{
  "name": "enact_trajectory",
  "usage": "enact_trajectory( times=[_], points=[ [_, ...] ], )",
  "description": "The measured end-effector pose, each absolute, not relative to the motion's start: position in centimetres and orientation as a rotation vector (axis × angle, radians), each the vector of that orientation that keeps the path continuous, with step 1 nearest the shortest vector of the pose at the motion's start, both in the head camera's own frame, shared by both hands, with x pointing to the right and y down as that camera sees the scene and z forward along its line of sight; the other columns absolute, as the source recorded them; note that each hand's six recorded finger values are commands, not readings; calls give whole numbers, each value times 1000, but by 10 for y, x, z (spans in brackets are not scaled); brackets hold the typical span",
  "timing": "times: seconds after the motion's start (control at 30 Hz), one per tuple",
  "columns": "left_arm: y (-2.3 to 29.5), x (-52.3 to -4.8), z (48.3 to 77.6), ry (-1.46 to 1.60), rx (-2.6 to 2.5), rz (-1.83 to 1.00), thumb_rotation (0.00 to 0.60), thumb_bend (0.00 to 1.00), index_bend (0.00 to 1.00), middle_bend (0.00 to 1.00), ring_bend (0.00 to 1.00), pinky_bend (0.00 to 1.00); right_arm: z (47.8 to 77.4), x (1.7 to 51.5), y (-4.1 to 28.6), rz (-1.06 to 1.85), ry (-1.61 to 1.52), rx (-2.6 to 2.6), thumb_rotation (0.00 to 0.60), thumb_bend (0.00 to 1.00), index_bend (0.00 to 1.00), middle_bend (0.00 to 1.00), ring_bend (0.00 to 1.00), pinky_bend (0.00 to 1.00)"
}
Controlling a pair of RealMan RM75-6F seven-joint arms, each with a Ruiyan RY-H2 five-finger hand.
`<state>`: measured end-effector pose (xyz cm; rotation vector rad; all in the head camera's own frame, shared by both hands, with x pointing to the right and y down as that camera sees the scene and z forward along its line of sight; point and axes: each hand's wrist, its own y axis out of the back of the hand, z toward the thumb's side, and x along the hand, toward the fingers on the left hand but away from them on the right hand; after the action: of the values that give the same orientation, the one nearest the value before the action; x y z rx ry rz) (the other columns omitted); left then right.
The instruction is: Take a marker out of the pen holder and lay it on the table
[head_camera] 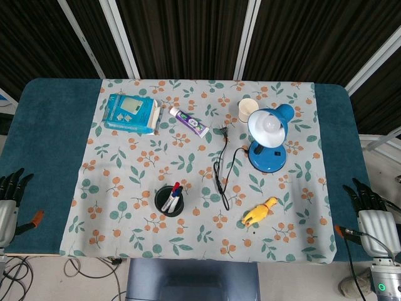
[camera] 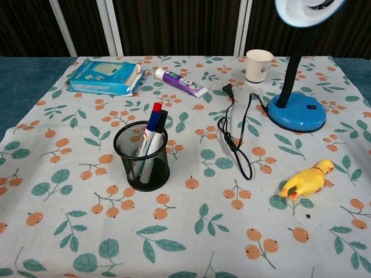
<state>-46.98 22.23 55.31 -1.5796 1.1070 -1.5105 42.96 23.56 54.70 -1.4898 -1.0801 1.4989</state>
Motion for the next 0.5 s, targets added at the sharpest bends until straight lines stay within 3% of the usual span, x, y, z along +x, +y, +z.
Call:
enact_trajectory(
  times=[0.5],
  points=[
    [222,-470,553,1109,-1584,-1511,600,246,110,0,0,0,546,430,236,1499,-1079,-1486,600,157,151,49,97,182]
  ],
)
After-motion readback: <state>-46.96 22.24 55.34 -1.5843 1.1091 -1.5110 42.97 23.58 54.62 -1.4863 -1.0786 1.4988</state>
